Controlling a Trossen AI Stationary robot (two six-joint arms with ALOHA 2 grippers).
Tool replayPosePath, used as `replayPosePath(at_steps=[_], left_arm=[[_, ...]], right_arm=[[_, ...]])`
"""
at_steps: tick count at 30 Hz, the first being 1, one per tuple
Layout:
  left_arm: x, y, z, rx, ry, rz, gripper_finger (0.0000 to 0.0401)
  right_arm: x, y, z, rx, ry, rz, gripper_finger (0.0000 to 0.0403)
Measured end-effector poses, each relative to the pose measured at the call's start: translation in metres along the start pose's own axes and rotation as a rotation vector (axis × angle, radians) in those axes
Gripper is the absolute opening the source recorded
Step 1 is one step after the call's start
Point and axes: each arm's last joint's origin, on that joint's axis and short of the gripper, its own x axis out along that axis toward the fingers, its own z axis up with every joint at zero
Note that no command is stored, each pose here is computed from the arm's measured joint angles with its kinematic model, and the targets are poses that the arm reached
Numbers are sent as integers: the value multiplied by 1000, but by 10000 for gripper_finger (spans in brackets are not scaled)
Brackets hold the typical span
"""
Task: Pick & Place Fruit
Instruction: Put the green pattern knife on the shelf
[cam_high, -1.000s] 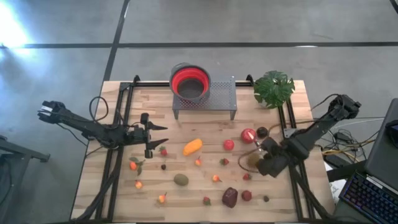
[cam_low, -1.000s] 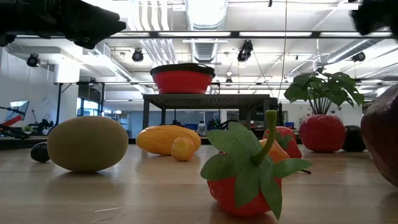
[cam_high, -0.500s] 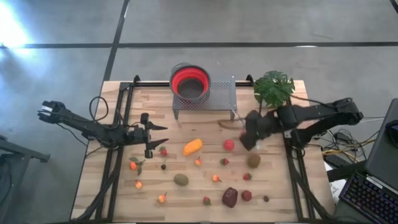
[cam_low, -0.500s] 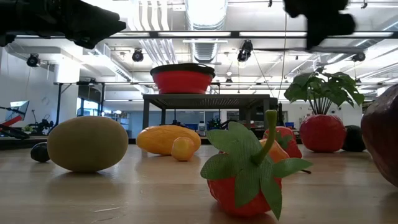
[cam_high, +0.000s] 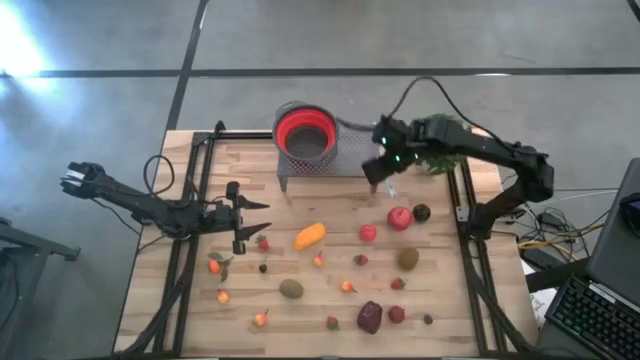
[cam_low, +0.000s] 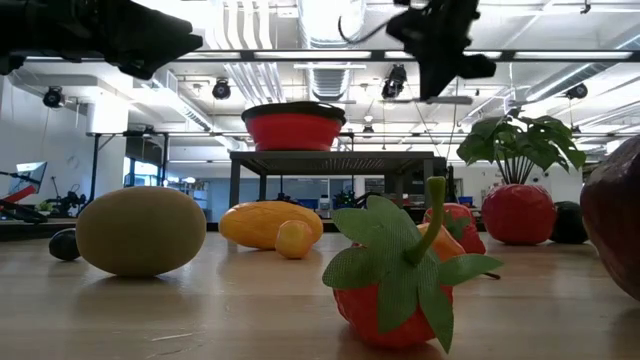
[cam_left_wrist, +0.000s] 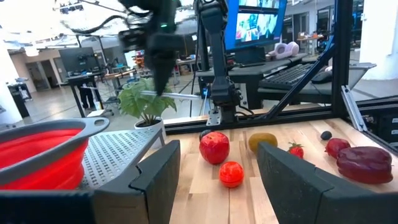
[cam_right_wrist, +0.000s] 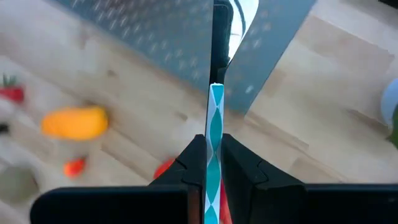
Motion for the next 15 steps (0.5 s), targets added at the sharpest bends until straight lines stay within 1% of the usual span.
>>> replayPosePath(at_steps=[4,8,15], left_arm=[[0,0,0,-5,0,1,218],[0,0,0,14,0,1,218],[0,0,0,9,0,0,218]], right_arm=[[13,-9,23,78,38,8,27],[26,-10,41,128,58,11,27],[42,2,72,173,61,30,27]])
